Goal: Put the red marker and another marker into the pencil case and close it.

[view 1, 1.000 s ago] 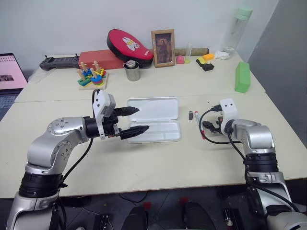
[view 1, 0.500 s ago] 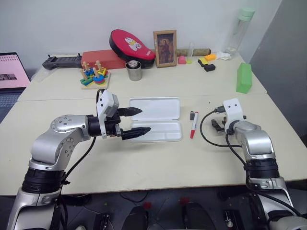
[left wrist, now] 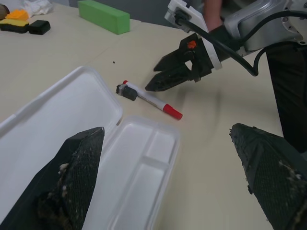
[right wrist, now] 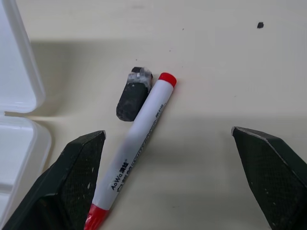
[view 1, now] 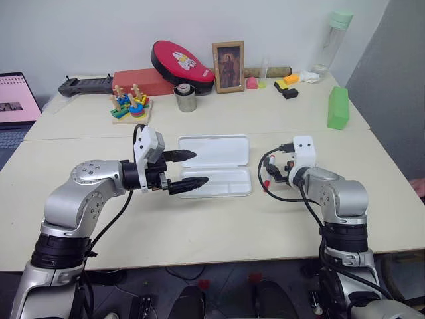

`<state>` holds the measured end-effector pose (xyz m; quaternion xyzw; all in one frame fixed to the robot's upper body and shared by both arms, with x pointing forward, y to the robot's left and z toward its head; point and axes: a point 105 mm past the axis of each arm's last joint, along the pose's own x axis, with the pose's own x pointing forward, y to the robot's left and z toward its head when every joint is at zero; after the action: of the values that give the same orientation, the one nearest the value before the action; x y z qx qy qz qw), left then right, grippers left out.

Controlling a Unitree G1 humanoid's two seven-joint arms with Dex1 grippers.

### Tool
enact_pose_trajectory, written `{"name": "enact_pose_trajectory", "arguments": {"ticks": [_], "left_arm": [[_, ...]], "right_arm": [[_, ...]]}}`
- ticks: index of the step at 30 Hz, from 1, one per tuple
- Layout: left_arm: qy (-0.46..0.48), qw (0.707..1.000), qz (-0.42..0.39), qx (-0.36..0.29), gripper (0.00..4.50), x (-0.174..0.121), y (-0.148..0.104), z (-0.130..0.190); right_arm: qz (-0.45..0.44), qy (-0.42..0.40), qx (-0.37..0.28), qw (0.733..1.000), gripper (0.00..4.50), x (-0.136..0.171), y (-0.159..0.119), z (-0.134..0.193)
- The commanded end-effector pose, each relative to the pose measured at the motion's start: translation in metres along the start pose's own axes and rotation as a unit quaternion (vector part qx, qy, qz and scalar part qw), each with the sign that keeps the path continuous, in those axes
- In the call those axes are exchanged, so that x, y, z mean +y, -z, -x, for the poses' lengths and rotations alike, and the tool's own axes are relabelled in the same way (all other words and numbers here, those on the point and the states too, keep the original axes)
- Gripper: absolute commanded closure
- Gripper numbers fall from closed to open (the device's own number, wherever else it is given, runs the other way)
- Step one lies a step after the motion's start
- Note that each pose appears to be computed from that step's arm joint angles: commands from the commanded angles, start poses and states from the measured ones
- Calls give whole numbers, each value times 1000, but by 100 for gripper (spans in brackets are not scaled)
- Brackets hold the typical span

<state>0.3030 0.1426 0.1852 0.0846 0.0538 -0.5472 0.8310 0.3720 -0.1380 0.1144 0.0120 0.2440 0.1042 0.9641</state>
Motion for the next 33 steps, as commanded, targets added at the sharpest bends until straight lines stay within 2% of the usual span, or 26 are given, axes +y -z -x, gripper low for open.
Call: {"name": "enact_pose_trajectory", "arguments": {"ticks": [1,10,13,22,24,26,28,33], "left_arm": [[-3,1000,-24,-15,0,-1,-9,1],[-7,999,-26,-16,0,-2,-10,2],[-8,999,-27,-16,0,-1,-10,3],[-8,999,-28,-18,0,-2,-11,2],[-8,999,-29,-18,0,-2,-11,2],[-8,999,-29,-18,0,-2,-11,1],[-8,999,-29,-19,0,-2,-11,1],[-11,999,-29,-20,0,-2,-12,2]], "right_arm": [[8,-7,-11,1000,6,11,-3,1],[32,-8,17,999,6,22,18,-8],[35,1,15,999,58,16,17,-8],[41,13,11,999,292,10,15,-6],[44,17,10,999,356,9,15,-6],[45,21,10,999,399,6,14,-5],[45,27,9,999,423,3,14,-5],[56,57,-8,997,423,-16,3,-2]]}}
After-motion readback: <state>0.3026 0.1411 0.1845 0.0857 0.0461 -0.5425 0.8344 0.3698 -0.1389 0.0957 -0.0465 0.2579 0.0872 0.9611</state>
